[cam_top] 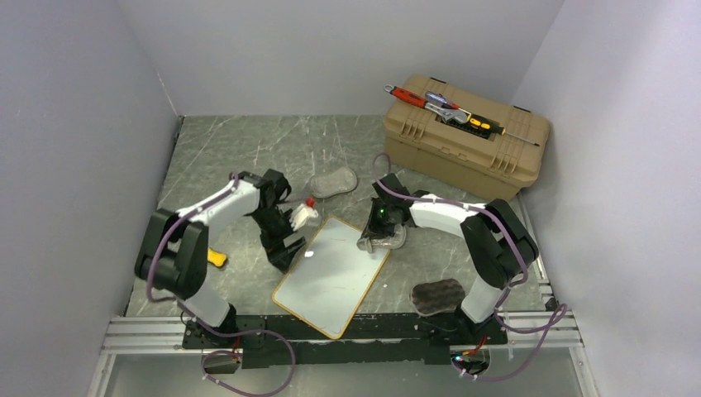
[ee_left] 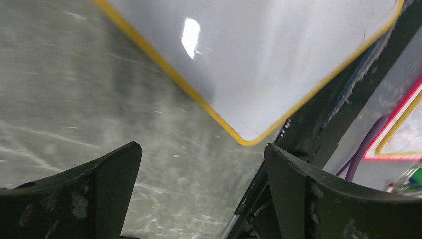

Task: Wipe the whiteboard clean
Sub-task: Erase the whiteboard at the center of the board, then adjust the whiteboard at the center of the board.

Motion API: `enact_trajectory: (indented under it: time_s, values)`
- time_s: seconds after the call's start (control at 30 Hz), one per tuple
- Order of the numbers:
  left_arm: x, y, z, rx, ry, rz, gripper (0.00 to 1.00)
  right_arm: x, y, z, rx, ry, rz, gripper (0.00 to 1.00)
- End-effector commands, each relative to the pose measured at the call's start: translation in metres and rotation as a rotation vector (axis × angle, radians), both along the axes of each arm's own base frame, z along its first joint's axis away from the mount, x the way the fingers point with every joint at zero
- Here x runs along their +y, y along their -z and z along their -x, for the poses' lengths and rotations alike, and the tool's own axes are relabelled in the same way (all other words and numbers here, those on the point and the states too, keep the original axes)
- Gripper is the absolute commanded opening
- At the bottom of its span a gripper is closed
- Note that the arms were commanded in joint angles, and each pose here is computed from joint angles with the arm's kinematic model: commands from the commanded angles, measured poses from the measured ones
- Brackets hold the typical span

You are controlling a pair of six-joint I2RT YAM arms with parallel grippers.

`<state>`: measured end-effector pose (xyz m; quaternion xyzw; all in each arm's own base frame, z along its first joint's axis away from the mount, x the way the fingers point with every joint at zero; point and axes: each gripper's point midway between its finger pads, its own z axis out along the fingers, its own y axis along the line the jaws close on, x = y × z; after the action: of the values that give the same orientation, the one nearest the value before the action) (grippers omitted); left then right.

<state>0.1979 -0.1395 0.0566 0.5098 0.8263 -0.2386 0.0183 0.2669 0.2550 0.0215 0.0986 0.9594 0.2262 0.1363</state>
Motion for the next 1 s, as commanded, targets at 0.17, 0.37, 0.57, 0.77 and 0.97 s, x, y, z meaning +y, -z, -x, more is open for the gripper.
enact_trajectory:
  time_s: [0.17, 0.37, 0.57, 0.77, 0.97]
  values:
    - [0.024, 0.012, 0.068, -0.127, 0.323, -0.099, 1.00, -0.041, -0.005, -0.045, -0.079, 0.062, 0.165, 0.00]
    - [0.026, 0.035, 0.084, -0.230, 0.471, -0.186, 0.99, -0.049, 0.007, -0.037, -0.055, 0.074, 0.185, 0.00]
    - [0.018, 0.050, 0.075, -0.347, 0.532, -0.250, 1.00, -0.063, 0.010, -0.036, -0.053, 0.103, 0.215, 0.00]
    - [0.012, 0.053, 0.055, -0.414, 0.505, -0.292, 0.99, -0.068, 0.010, -0.032, -0.044, 0.122, 0.204, 0.00]
    - [0.003, 0.057, 0.048, -0.411, 0.484, -0.297, 0.99, -0.071, 0.008, -0.027, -0.040, 0.130, 0.201, 0.00]
